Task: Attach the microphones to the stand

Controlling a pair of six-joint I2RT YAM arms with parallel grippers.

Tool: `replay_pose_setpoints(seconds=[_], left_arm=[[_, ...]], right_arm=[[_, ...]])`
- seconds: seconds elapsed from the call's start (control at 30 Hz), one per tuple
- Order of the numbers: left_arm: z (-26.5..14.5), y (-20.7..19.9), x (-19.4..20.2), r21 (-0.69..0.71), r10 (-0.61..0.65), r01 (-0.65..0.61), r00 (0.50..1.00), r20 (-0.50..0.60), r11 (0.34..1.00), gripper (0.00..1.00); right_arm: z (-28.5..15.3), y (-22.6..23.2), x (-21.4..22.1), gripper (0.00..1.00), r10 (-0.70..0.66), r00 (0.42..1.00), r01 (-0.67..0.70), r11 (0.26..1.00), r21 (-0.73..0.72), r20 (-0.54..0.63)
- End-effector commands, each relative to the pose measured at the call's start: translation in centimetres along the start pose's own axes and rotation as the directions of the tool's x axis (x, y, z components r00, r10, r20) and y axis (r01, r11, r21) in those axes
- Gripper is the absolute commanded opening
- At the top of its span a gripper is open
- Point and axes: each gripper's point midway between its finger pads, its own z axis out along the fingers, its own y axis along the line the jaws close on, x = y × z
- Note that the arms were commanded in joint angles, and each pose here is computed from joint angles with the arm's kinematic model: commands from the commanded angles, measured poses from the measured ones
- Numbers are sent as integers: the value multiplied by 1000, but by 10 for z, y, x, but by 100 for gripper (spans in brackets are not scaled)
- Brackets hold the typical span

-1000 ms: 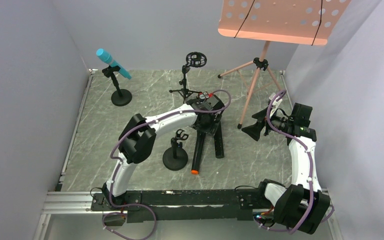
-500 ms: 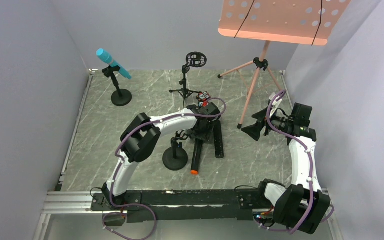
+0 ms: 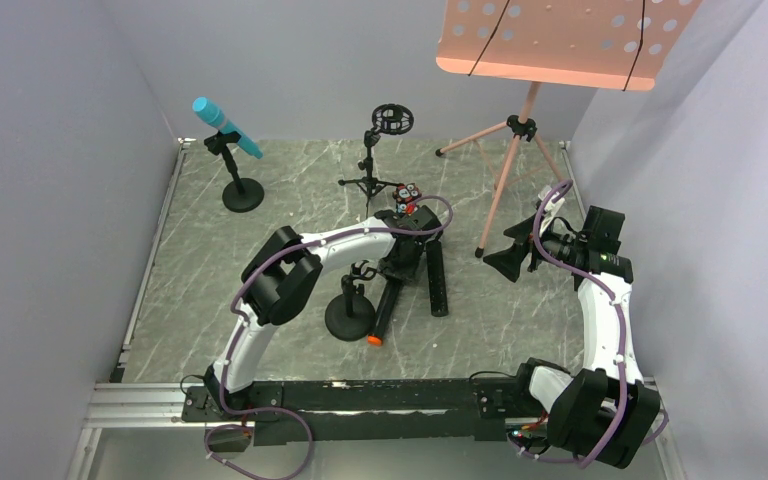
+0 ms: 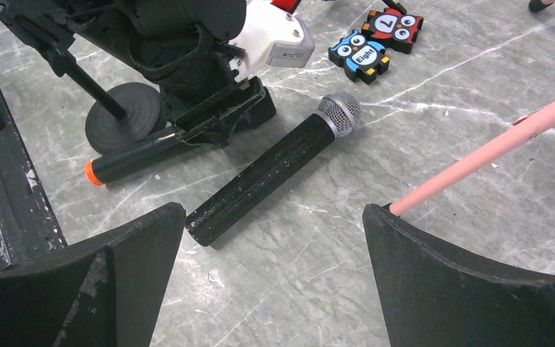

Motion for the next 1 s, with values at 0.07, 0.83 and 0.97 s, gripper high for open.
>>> replay_pose_setpoints(seconds=[0.07,0.83,0.97], left_arm=[[-18,-2,-23,7,5,-6,998,68,1000,3],[-277,-67,-143,596,-327,-272,631,704,756,0],[-300,-80,-149,660,-424,-323,562,710,679,0]], right_arm=[[-3,2,-19,100,-68,997,68,998,-10,33],[11,40,-27,100,62,992,-32,966,-256,110],[23,56,-27,100,106,990,-68,933,-353,91]])
